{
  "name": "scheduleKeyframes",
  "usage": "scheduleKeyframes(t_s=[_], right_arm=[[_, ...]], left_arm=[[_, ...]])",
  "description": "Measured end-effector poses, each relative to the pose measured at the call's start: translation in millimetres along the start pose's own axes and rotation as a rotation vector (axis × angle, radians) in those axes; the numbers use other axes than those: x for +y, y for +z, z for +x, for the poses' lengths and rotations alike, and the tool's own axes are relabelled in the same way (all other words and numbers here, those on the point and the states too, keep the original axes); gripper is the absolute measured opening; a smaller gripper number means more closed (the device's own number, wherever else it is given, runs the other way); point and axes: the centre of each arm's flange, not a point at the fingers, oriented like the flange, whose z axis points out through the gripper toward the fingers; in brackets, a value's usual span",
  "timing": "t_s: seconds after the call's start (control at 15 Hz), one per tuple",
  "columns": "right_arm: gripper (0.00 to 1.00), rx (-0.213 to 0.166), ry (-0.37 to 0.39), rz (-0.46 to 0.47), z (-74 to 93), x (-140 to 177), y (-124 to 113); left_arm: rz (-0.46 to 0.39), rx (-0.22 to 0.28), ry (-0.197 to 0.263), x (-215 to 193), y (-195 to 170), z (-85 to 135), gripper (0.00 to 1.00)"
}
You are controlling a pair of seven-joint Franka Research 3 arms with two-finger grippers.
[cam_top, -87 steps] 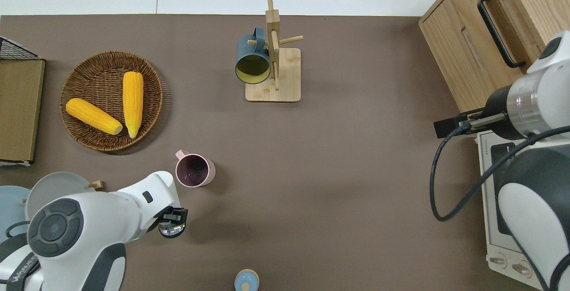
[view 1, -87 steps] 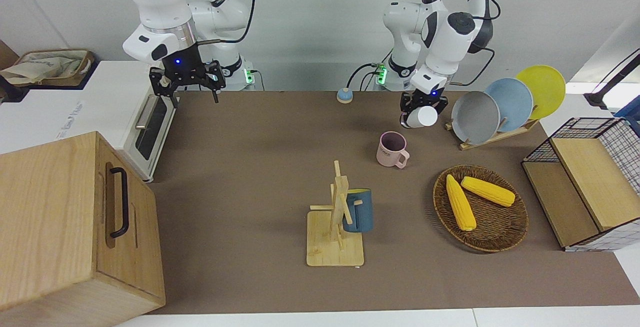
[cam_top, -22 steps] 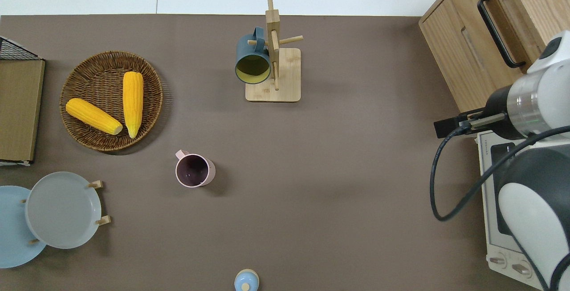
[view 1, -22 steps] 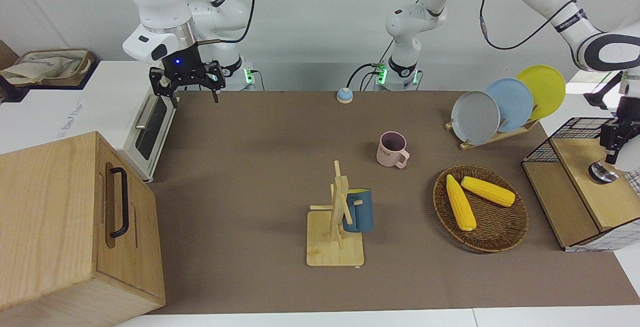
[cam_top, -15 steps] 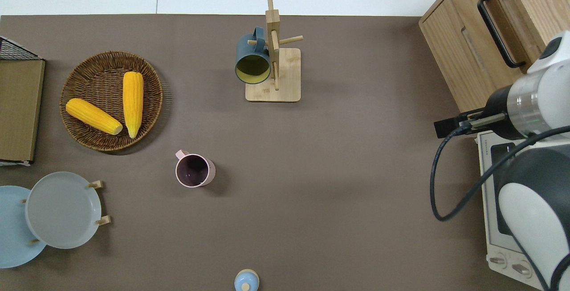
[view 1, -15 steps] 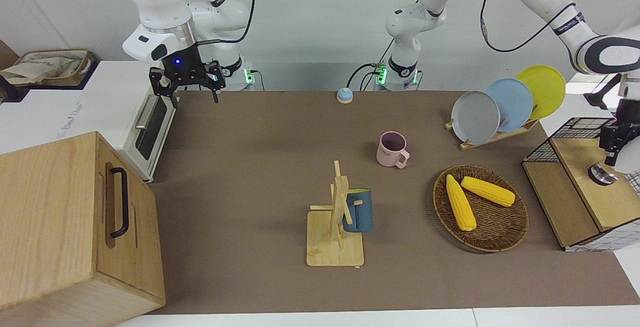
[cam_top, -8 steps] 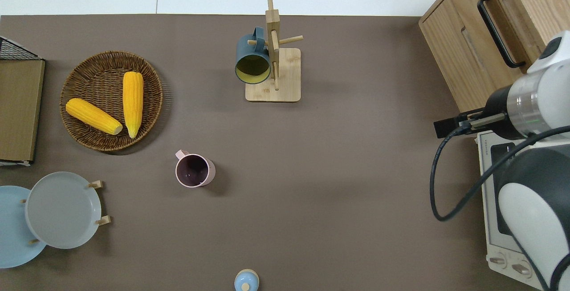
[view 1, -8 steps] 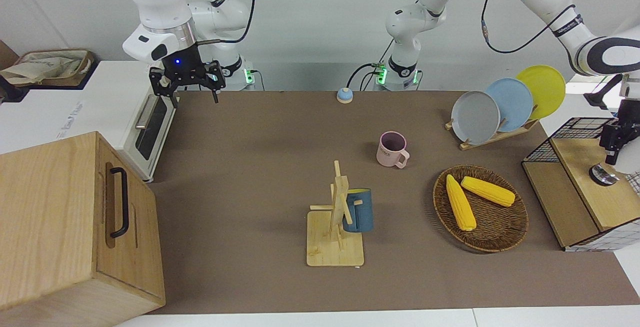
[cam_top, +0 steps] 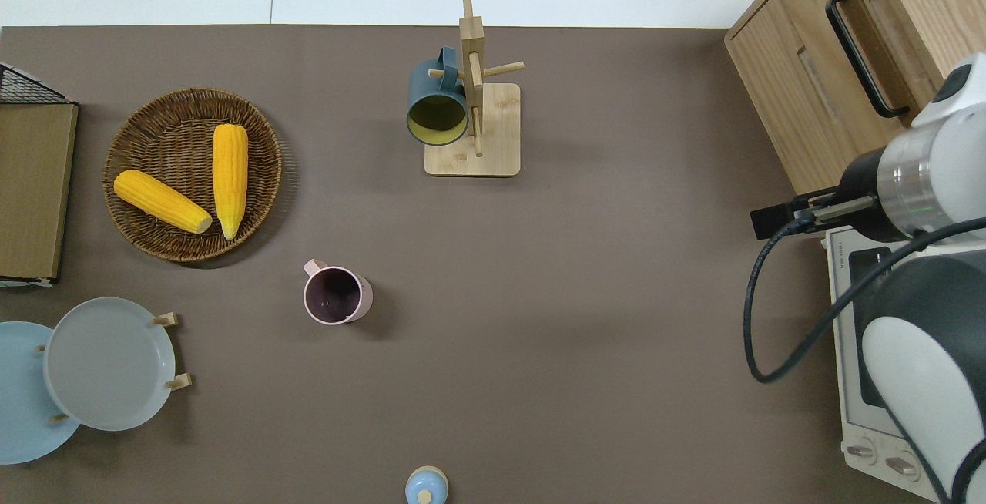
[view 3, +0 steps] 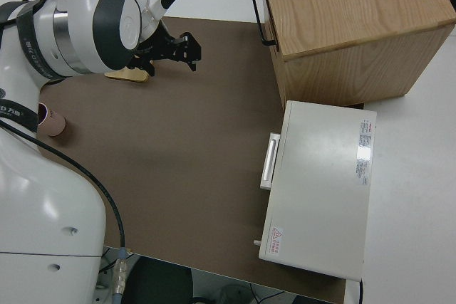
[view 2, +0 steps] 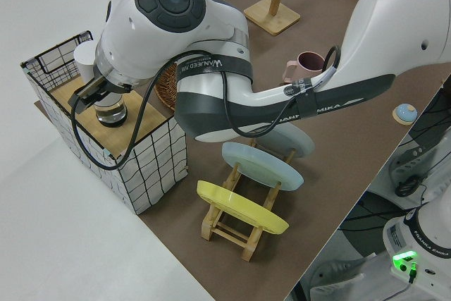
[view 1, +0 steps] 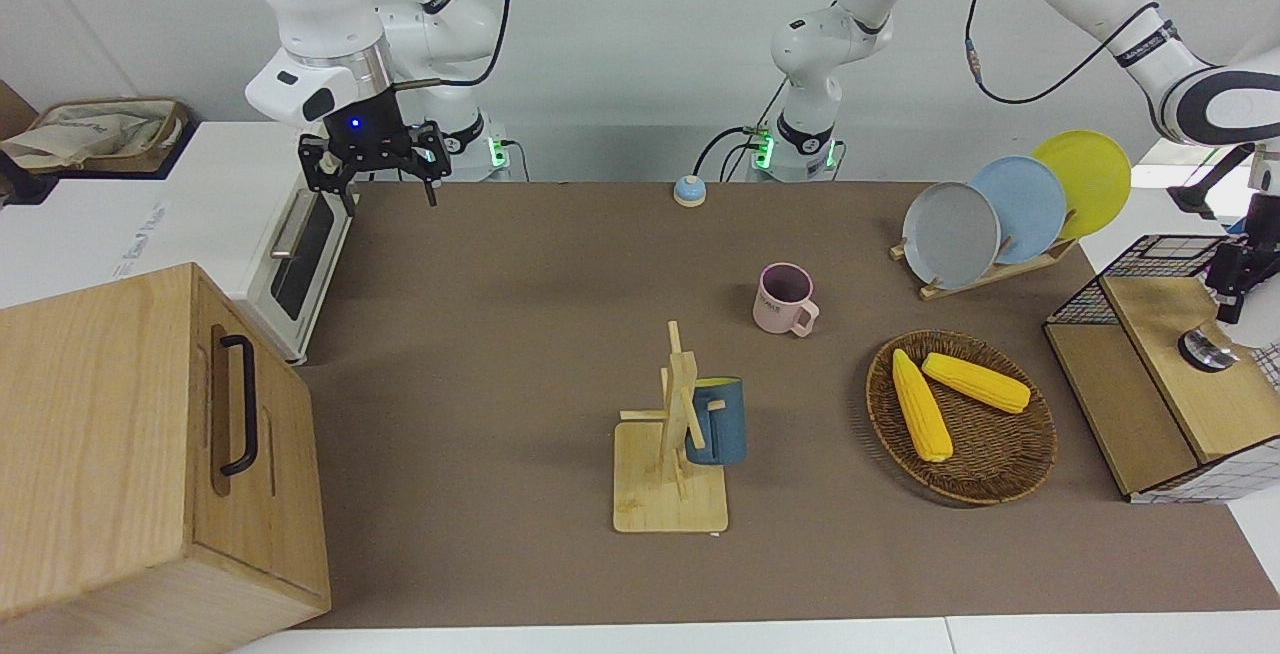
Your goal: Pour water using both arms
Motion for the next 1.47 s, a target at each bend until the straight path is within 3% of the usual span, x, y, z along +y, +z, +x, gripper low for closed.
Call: scheduleKeyframes(t_s=[0.4,0.67,0.93,1.27,1.47], right_arm=[[0.99,0.000,0.000,0.000,0.0,0.0,0.0],[0.99,0.000,0.000,0.000,0.0,0.0,0.0],[0.99,0.000,0.000,0.000,0.0,0.0,0.0],[0.99,0.000,0.000,0.000,0.0,0.0,0.0],[0.99,0.000,0.000,0.000,0.0,0.0,0.0]], left_arm=[[0.013,-0.159,-0.008,9.4,-29.0,1.1,1.00],[0.023,-0.249,0.005,36.1,-57.0,9.0,1.00],[0.044,-0.367,0.016,97.3,-82.9,21.0,1.00],[-0.008,-0.433,0.038,174.7,-111.2,30.9,1.00],[0.003,-0.479,0.058,225.3,-112.8,34.0,1.00]])
